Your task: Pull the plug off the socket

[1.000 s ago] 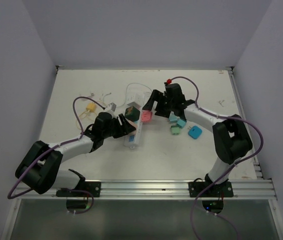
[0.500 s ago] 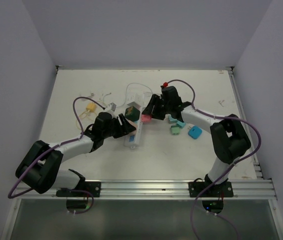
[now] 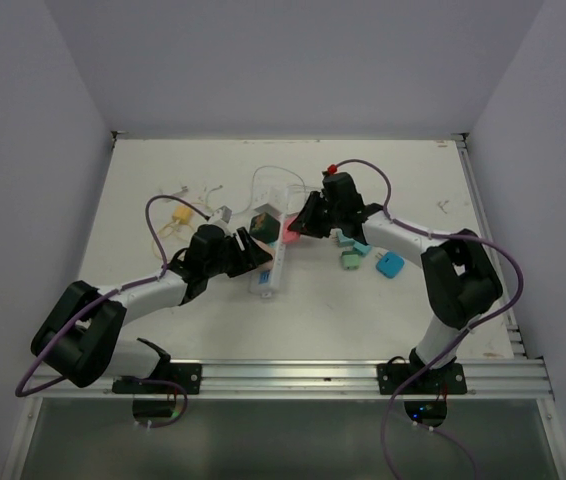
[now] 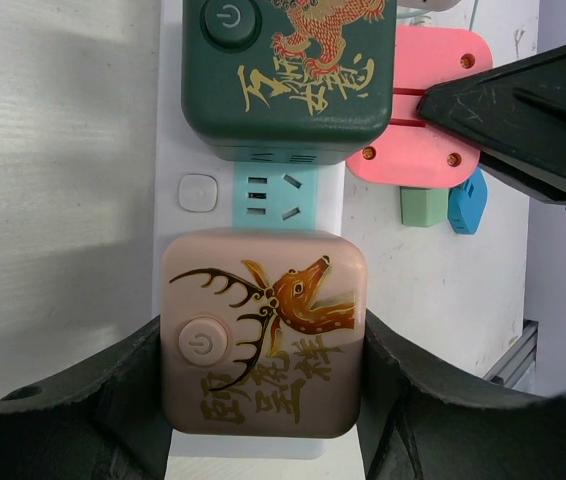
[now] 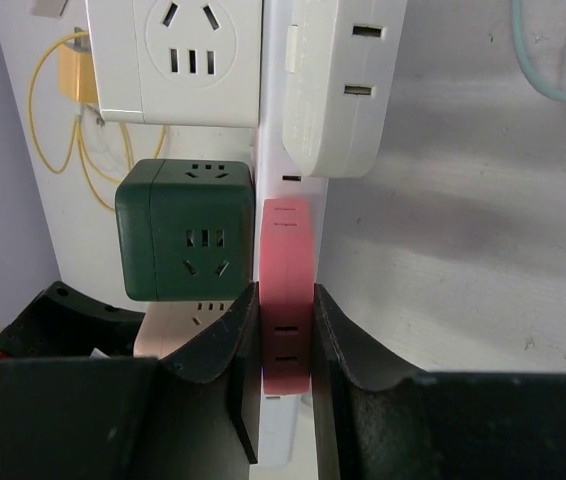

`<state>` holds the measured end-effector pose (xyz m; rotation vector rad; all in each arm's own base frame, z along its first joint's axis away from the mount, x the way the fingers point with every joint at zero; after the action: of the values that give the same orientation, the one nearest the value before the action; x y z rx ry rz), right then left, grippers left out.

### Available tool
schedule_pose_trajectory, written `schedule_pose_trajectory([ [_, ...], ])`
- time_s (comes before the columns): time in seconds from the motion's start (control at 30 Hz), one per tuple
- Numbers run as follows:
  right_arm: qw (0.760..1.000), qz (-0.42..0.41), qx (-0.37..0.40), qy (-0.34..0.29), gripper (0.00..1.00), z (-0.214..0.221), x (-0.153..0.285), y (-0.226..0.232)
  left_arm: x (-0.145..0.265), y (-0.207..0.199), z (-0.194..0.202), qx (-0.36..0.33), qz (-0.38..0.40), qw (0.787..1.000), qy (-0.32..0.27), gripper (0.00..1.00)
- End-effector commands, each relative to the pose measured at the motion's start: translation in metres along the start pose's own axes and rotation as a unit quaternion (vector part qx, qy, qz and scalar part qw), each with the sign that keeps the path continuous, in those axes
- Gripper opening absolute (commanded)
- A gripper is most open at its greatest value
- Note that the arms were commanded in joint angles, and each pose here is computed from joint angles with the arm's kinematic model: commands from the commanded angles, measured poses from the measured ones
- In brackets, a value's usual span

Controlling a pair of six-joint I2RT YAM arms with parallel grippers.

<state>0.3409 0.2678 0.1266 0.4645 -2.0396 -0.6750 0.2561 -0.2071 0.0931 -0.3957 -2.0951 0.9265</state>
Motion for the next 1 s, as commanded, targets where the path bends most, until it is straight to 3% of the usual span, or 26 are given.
schedule_pose_trajectory([
  [0.0,1.000,-0.002,0.000,-0.024,0.00,-0.009,0.020,0.011,0.004,0.047,0.017,0.027,-0.103,0.994,0.017,0.12],
  [0.3,0.999,0.002,-0.005,-0.051,0.00,-0.024,0.042,0.021,0.014,0.069,0.011,0.044,-0.181,0.982,-0.020,0.09],
  [0.5,0.998,-0.021,-0.012,-0.066,0.00,-0.038,0.062,0.020,0.018,0.069,0.008,0.043,-0.191,0.980,-0.025,0.09],
  [0.73,0.981,0.051,-0.090,-0.164,0.00,-0.094,0.111,-0.088,0.014,0.059,0.007,0.028,-0.156,0.987,-0.021,0.10],
  [0.97,0.954,0.103,-0.158,-0.235,0.00,-0.119,0.133,-0.172,0.012,0.048,0.009,0.017,-0.118,0.993,-0.007,0.10],
])
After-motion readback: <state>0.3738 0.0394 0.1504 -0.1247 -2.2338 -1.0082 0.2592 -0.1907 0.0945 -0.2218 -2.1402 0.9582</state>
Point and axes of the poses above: each gripper's point midway between its finger pads, its own x axis back along the fingers, its own y axis along the line the jaws close on, z = x × y, the point moved 4 cm from there along x, back along the fingers, and after that the axes turned 5 degrees about x, right-handed, at the moved point
